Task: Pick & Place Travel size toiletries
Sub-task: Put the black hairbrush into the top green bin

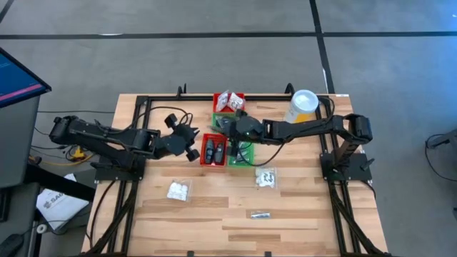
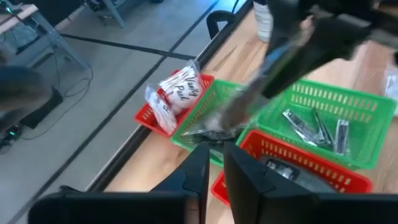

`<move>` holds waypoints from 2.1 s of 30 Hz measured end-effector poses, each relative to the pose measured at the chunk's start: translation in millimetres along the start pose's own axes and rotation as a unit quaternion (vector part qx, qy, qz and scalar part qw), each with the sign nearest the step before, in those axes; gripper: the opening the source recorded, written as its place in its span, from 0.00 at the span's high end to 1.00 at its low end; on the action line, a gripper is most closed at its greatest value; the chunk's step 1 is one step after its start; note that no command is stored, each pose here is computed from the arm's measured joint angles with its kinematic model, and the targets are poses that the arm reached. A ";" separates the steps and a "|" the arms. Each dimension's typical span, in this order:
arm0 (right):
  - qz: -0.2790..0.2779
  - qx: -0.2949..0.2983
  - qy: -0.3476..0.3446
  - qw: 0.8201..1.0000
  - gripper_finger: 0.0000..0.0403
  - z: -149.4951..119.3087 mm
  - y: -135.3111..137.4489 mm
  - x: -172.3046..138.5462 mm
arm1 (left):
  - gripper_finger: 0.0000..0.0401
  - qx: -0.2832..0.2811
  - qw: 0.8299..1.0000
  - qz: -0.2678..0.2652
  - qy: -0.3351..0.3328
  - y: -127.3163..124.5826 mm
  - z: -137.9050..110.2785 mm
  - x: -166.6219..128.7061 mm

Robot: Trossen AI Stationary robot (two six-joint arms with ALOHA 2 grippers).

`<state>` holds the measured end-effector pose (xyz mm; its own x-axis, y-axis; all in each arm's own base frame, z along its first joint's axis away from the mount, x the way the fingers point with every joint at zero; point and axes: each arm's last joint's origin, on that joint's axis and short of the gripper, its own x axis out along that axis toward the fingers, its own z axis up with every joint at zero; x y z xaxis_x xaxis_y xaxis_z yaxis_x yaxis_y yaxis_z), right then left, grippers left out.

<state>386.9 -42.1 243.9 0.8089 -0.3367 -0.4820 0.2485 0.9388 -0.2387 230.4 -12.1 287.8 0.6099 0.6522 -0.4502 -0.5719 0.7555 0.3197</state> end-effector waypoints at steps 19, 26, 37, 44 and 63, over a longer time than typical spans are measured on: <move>-0.064 0.071 0.084 0.992 0.95 -24.7 -62.9 10.6 | 0.89 -0.039 0.992 -0.121 0.023 -10.7 -1.3 -5.0; -0.070 0.081 0.112 0.988 0.94 -41.7 -67.8 29.0 | 0.89 -0.031 0.989 -0.142 0.013 -18.6 -1.7 -13.1; -0.087 0.100 0.137 0.982 0.89 -56.4 -82.2 39.6 | 0.89 -0.026 0.988 -0.153 0.009 -22.6 -2.4 -17.6; -0.088 0.103 0.136 0.981 0.86 -56.2 -82.5 39.7 | 0.89 -0.027 0.988 -0.153 0.008 -22.7 -2.1 -17.6; -0.068 0.099 0.133 0.984 0.85 -55.8 -81.1 39.9 | 0.89 -0.027 0.988 -0.153 0.008 -22.7 -2.1 -17.6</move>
<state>369.4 -135.7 197.0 0.5993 -0.4423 -0.6672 0.4645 0.8710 -0.1601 231.4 -40.8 286.8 0.7506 0.3926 -0.5314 -0.3909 0.9123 0.1220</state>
